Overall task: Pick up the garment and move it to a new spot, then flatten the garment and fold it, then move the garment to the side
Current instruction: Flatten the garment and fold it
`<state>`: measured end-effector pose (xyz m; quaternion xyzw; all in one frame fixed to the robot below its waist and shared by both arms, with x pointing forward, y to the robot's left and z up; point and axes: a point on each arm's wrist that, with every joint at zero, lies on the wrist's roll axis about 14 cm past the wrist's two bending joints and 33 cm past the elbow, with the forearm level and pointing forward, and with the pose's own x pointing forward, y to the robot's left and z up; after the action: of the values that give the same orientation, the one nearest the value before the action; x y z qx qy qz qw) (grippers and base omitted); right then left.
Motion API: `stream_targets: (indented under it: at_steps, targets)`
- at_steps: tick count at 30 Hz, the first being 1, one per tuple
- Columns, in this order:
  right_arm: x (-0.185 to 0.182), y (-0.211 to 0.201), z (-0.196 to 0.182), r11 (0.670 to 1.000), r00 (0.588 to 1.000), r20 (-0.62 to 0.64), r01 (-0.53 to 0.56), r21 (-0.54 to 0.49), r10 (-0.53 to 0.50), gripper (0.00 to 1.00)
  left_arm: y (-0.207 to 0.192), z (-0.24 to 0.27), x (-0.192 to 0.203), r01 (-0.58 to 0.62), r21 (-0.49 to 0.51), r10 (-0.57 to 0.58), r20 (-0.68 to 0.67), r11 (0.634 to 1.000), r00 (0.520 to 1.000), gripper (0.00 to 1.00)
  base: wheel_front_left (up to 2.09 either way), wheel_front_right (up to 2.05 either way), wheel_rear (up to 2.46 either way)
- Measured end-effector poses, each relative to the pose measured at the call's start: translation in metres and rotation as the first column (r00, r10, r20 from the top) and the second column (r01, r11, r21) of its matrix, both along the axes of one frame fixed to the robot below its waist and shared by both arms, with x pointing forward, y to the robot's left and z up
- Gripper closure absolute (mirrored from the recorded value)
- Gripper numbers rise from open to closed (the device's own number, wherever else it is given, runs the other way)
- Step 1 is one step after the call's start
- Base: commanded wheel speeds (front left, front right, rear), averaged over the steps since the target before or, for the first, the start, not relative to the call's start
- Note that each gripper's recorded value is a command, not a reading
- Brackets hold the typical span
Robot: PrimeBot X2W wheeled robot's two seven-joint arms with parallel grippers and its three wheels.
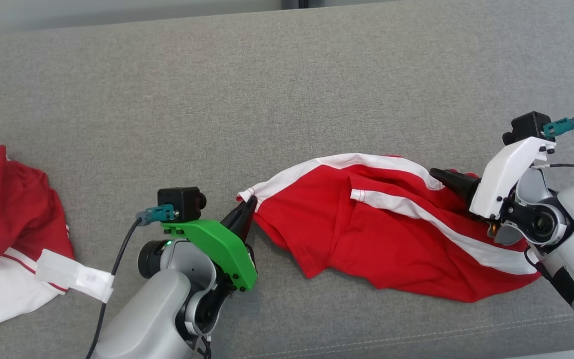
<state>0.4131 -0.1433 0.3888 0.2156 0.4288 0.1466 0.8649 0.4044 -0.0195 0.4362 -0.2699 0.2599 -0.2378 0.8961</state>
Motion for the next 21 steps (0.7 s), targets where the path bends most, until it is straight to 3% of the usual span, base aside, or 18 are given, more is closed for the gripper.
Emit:
stream_targets:
  at_steps: [11, 17, 21]
  targets:
    - [-0.014, -0.001, 0.015, 0.997, 0.998, 0.003, -0.067, -0.023, 0.067, 0.45, -0.001, 0.009, 0.002, 0.007, 0.010, -0.007, 0.036, 1.000, 0.999, 1.00, 0.00, 0.00, 0.00]
    - [-0.023, -0.017, 0.017, 0.998, 0.999, -0.013, -0.051, -0.046, 0.051, 0.41, -0.007, 0.012, -0.003, 0.028, 0.009, -0.028, 0.043, 1.000, 0.999, 1.00, 0.00, 0.00, 0.00]
    - [-0.024, -0.018, 0.015, 0.999, 0.999, -0.029, -0.027, -0.025, 0.026, 0.46, -0.009, 0.012, -0.004, 0.035, 0.008, -0.035, 0.038, 0.999, 0.999, 1.00, 0.00, 0.00, 0.00]
